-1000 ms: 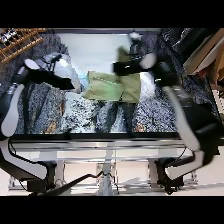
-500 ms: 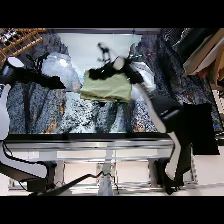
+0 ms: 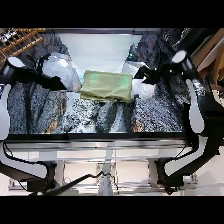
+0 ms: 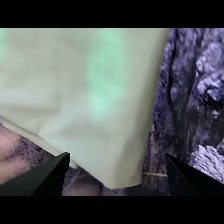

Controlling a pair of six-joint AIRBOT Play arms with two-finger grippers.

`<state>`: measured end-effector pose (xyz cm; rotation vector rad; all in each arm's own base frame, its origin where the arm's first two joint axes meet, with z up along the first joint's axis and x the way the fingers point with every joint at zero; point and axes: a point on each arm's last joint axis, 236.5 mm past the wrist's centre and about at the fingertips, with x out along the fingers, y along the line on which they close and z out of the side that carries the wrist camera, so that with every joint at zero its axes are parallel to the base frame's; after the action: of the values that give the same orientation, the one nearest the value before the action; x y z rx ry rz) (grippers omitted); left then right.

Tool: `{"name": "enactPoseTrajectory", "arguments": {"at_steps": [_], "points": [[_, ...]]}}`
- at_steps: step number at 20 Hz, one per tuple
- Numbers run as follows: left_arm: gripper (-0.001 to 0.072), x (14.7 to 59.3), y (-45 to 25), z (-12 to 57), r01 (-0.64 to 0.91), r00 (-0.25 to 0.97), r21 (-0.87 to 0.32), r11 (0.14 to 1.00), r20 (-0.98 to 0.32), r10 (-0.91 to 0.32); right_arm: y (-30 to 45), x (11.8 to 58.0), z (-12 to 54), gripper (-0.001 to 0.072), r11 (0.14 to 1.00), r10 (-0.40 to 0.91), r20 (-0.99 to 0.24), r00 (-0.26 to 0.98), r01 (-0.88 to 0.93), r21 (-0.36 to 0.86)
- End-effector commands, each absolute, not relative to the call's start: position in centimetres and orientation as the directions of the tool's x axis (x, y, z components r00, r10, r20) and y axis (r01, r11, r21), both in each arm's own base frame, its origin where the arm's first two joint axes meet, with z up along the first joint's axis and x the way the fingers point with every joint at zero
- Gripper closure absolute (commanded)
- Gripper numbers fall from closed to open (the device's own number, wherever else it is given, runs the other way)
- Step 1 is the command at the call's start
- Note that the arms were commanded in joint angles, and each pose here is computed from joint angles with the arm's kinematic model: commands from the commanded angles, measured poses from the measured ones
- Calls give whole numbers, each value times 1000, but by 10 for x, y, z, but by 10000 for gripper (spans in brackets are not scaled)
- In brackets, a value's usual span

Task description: Fold the clothes and pants, and hang the long-sleeved shirts on hangers.

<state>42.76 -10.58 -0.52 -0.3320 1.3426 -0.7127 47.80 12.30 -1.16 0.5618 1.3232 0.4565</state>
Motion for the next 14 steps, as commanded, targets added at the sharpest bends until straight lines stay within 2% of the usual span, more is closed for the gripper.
{"name": "enactPoseTrajectory", "arguments": {"at_steps": [1, 3, 7, 8, 9, 10, 11, 14], "points": [[700, 426, -121, -3, 293, 47, -610, 736, -759, -649, 126, 471, -55, 18, 689, 705, -686, 181, 56, 723], [700, 424, -126, -3, 302, 39, -611, 732, -759, -649, 146, 480, -70, 18, 616, 769, -614, 179, 52, 786], [699, 422, -133, -3, 314, 28, -611, 727, -759, -650, 181, 479, -90, 23, 590, 804, -589, 82, 20, 807], [700, 421, -135, -3, 316, 25, -612, 725, -759, -651, 193, 481, -92, 100, 588, 806, -588, 62, 16, 808], [699, 419, -136, -3, 303, 16, -618, 726, -758, -652, 201, 485, -92, 269, 587, 807, -587, 57, 29, 809], [699, 416, -137, -3, 298, 2, -623, 723, -757, -653, 208, 488, -85, 646, 583, 810, -583, 57, 16, 812], [699, 410, -139, -2, 300, -25, -632, 715, -754, -656, 210, 491, -70, 690, 576, 816, -575, 58, -15, 817], [699, 395, -140, 0, 298, -85, -652, 697, -745, -661, 184, 505, 15, 691, 582, 807, -565, 170, -69, 810]]}}
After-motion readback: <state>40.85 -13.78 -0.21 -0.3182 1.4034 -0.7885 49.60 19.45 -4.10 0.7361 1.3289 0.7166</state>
